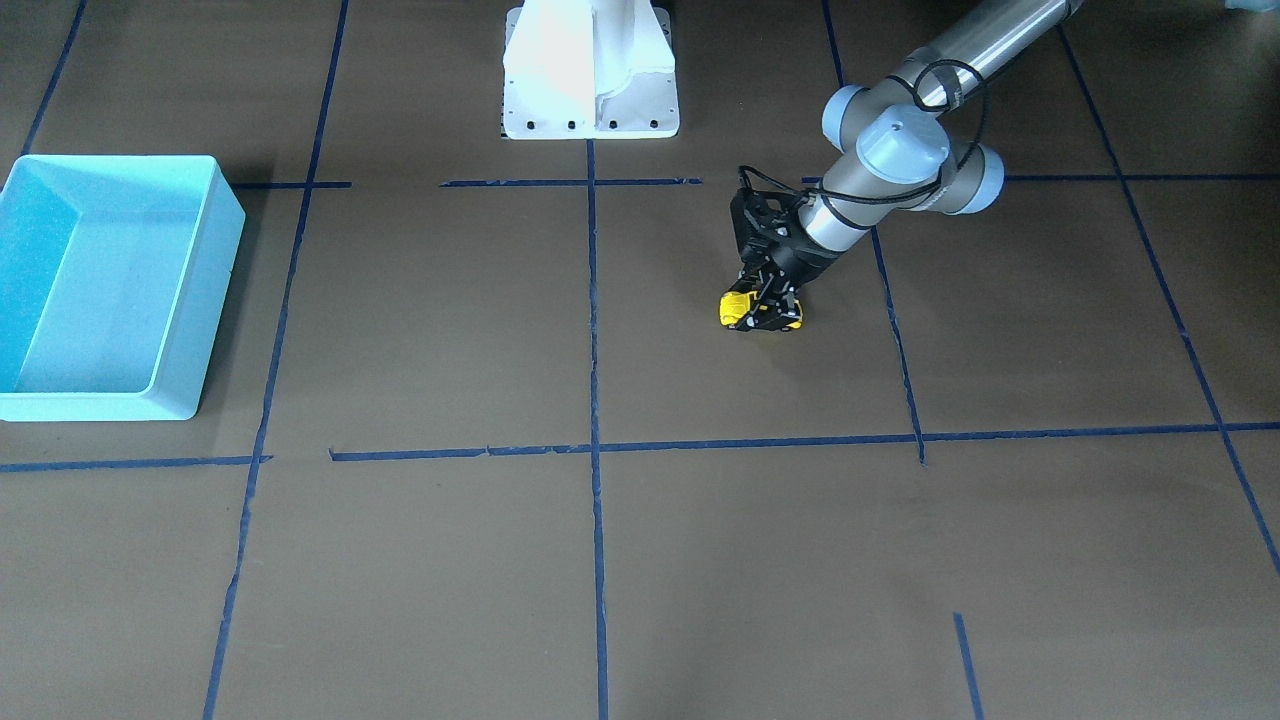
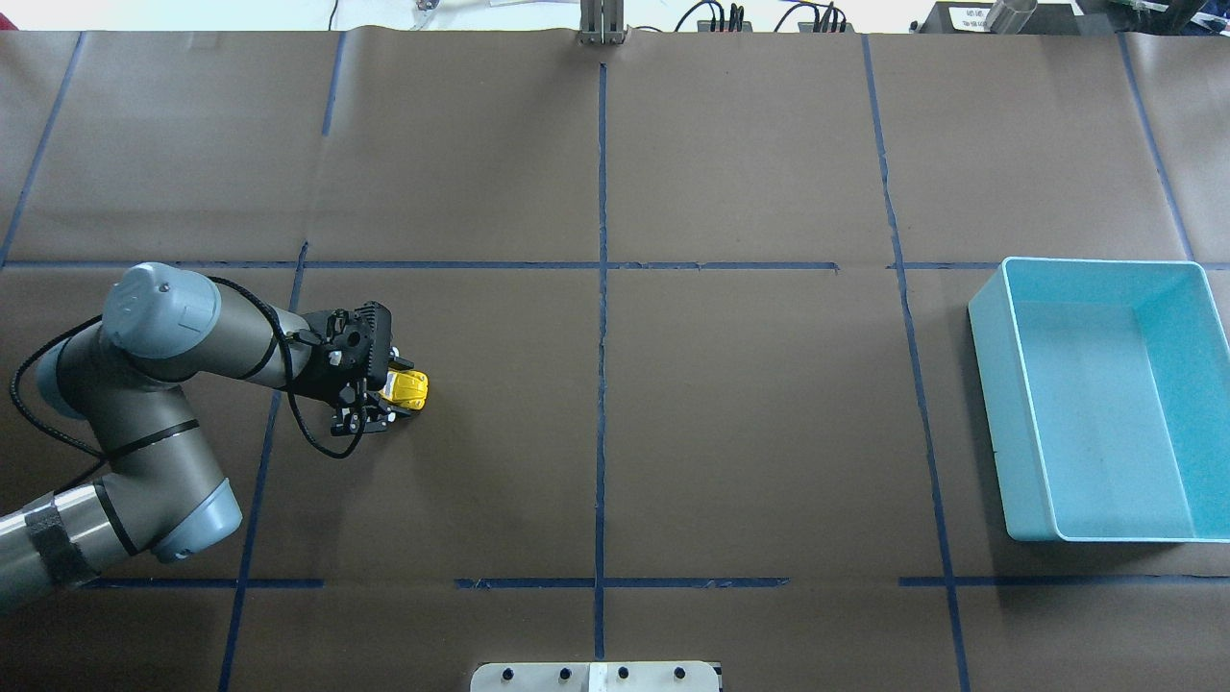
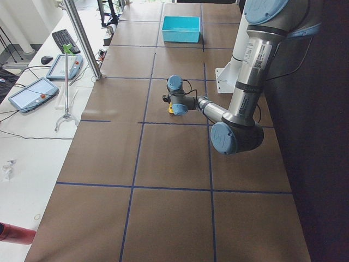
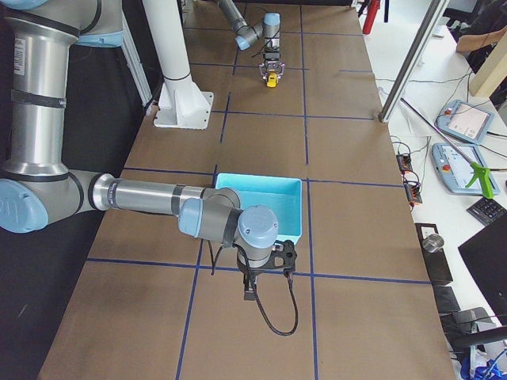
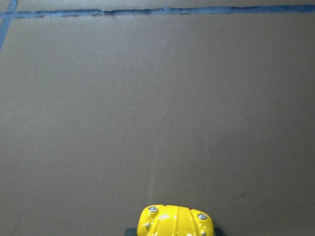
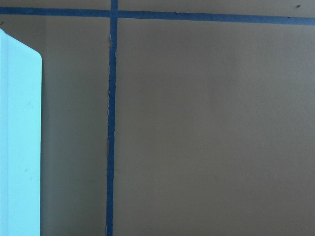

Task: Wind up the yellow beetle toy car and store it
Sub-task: 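Open the left gripper and let the car roll toward the blue bin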

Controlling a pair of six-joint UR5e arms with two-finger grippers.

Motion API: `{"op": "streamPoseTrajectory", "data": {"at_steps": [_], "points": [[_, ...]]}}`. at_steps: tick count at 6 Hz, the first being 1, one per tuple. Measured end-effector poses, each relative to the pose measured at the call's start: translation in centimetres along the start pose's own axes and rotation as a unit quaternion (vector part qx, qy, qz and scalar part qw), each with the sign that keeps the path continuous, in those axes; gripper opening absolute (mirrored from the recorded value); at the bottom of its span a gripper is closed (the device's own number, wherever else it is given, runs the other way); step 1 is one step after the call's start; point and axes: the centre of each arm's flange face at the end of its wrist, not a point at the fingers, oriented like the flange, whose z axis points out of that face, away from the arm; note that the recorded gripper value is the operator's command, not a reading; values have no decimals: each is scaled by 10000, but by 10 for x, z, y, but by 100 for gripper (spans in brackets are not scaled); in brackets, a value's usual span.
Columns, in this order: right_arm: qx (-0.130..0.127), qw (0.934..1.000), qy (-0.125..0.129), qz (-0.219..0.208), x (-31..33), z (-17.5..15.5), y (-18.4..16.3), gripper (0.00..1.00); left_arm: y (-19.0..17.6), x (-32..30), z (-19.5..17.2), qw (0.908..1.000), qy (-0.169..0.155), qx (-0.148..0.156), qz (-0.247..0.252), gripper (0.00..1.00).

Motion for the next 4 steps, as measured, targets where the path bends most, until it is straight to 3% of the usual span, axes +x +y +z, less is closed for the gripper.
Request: {"op": "streamPoseTrajectory", "data": {"at_steps": [4], "points": [[-3,10000,-2,-1,0,0,0,100,15,-23,-26,9998,6,56,-167,100]]}}
